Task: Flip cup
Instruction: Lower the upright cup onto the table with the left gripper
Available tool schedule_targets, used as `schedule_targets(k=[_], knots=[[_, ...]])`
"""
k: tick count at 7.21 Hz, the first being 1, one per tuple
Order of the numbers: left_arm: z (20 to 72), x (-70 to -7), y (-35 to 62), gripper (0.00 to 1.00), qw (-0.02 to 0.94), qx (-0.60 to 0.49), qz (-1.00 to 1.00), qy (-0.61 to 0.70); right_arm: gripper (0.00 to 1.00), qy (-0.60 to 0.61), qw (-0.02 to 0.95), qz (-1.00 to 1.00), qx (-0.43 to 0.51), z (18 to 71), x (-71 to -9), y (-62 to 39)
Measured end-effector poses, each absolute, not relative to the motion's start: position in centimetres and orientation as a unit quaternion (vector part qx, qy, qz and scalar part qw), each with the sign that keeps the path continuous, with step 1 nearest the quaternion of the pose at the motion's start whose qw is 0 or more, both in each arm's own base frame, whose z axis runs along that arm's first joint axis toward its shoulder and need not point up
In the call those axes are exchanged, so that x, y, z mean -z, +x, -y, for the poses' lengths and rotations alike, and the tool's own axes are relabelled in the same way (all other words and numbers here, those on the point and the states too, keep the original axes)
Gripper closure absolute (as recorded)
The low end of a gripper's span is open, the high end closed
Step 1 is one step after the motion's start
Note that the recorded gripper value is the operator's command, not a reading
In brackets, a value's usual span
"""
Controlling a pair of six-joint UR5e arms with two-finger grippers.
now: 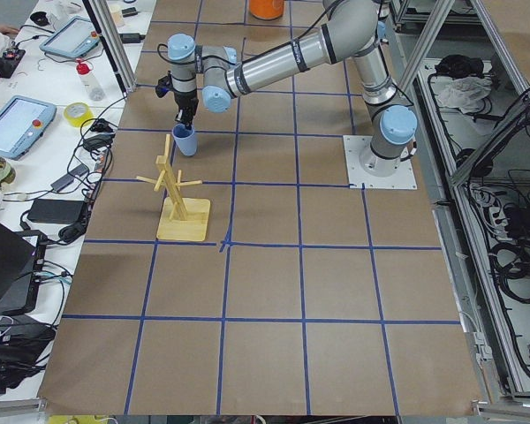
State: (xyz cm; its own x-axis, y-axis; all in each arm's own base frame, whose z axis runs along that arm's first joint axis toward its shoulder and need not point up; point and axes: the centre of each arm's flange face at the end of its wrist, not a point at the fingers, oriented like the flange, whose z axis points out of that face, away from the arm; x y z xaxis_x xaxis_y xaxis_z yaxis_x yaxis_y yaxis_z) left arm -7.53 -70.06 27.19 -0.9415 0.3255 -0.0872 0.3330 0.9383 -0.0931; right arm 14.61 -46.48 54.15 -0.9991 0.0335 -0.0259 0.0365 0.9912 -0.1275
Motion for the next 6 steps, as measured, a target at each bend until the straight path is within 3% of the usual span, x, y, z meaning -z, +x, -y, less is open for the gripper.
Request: schedule_targets(k=[2, 3, 4, 6], knots=[[70.15, -26.69, -7.64, 0.96, 0.030, 0.056, -0.983, 0.170, 0.00, 0.017, 0.012, -0.998, 0.064, 46.47, -54.14, 14.61], [70.09, -26.48, -7.60, 0.80, 0.030, 0.054, -0.983, 0.171, 0.00, 0.017, 0.012, -0.998, 0.063, 46.47, -54.14, 14.61], [70.03, -26.29, -7.55, 0.41, 0.031, 0.053, -0.983, 0.171, 0.00, 0.017, 0.012, -0.998, 0.063, 46.47, -54.14, 14.61], [69.88, -26.21, -7.49, 0.19, 0.032, 0.050, -0.984, 0.170, 0.00, 0.017, 0.012, -0.998, 0.063, 46.46, -54.13, 14.61]])
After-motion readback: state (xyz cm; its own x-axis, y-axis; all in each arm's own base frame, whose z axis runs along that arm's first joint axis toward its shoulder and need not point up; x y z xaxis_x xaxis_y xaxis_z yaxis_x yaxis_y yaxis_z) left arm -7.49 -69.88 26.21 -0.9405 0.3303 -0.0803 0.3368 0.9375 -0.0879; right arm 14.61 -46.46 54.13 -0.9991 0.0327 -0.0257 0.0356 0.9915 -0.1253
